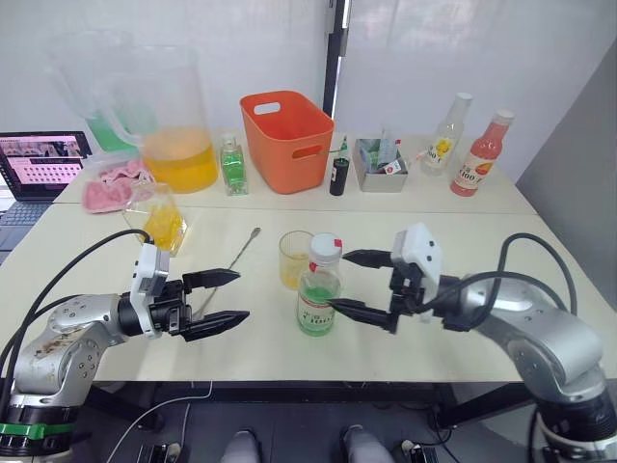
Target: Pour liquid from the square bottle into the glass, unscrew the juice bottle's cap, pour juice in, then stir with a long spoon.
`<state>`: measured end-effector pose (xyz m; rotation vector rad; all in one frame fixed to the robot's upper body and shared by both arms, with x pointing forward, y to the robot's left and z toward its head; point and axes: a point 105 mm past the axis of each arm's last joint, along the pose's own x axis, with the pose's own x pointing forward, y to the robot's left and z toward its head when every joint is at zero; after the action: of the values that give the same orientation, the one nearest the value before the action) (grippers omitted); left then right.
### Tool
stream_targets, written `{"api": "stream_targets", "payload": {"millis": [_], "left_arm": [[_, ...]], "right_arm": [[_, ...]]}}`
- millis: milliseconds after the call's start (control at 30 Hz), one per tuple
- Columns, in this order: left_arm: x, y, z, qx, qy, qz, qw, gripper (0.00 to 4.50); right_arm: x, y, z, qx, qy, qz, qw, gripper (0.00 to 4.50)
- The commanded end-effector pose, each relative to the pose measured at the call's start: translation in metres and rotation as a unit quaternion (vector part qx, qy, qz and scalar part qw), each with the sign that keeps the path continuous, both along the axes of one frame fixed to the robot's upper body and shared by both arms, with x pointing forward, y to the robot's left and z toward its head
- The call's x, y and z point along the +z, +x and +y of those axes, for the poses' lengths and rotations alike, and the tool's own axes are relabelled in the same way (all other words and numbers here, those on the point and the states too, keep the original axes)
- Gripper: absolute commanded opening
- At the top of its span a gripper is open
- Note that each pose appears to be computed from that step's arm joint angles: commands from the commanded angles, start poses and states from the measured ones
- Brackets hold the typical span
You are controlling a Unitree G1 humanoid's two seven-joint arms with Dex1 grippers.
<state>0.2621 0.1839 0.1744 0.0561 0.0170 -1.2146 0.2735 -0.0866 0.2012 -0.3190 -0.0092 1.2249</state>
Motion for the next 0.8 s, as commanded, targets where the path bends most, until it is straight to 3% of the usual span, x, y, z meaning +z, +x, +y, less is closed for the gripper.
{"api": "stream_targets", "payload": {"millis": [33, 300, 533, 800], "left_arm": [[0.011, -0.005, -0.001, 0.005, -0.002, -0.026, 1.0, 4.5], [0.016, -0.017, 0.006, 0.043, -0.018, -0.026, 0.999, 4.5], [0.016, -0.02, 0.007, 0.053, -0.014, -0.028, 0.998, 4.5], [0.015, -0.02, 0.008, 0.058, -0.012, -0.028, 0.998, 4.5]], "right_arm": [[0.011, 0.0, 0.007, 0.073, 0.009, -0.043, 0.996, 4.47], [0.026, 0.019, 0.02, 0.169, 0.034, -0.02, 0.985, 4.47], [0.026, 0.03, 0.028, 0.204, 0.021, 0.002, 0.979, 4.47], [0.024, 0.027, 0.03, 0.223, 0.031, 0.021, 0.974, 1.98]]}}
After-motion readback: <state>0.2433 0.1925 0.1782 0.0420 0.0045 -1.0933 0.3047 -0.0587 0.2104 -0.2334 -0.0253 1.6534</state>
